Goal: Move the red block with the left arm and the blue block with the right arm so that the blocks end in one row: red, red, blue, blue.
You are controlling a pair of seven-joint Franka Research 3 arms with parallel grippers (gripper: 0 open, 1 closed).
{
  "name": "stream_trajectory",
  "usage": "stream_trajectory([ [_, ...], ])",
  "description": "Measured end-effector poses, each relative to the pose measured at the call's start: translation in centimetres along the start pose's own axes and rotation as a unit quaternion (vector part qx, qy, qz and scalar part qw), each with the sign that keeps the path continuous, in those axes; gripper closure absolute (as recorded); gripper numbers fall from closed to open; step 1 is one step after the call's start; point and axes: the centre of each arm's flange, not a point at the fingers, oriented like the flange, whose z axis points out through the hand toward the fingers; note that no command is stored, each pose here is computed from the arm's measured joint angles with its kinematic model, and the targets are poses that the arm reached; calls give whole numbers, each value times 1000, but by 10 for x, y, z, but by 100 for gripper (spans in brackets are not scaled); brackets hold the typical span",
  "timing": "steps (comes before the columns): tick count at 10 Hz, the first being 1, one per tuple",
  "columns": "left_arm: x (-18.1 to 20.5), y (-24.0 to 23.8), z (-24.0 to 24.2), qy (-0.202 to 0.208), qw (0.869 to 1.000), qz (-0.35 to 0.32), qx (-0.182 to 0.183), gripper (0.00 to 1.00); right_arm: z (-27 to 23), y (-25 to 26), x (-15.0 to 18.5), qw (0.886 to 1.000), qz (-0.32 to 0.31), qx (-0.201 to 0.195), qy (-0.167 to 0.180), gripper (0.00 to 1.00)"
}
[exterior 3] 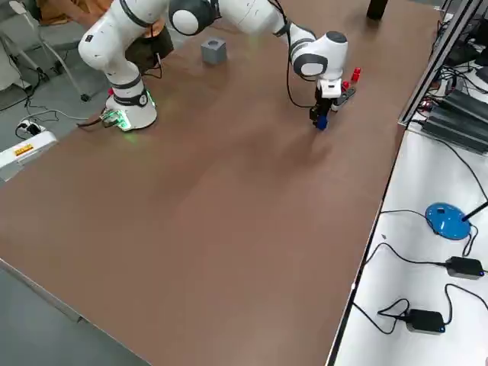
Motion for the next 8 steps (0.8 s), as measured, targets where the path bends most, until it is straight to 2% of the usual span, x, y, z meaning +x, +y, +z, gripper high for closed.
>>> stream_trajectory([
  [2, -26, -39, -68, -13, 1000, 7, -5, 1, -13, -5, 3, 1000, 3, 5, 4, 29],
  [4, -56, -44, -123, -7, 1000, 13, 2, 1, -48, -11, 2, 1000, 17, 7, 7, 2],
  [6, -78, -48, -157, -1, 1000, 22, 8, 1, -113, -3, 3, 1000, 22, 0, 17, 0],
  [7, -85, -53, -167, -3, 1000, 18, 2, 1, -151, 12, 2, 999, 23, 0, 29, 0],
  [8, -89, -63, -170, -9, 1000, 5, -19, 2, -188, 37, 1, 999, 16, -5, 40, 0],
])
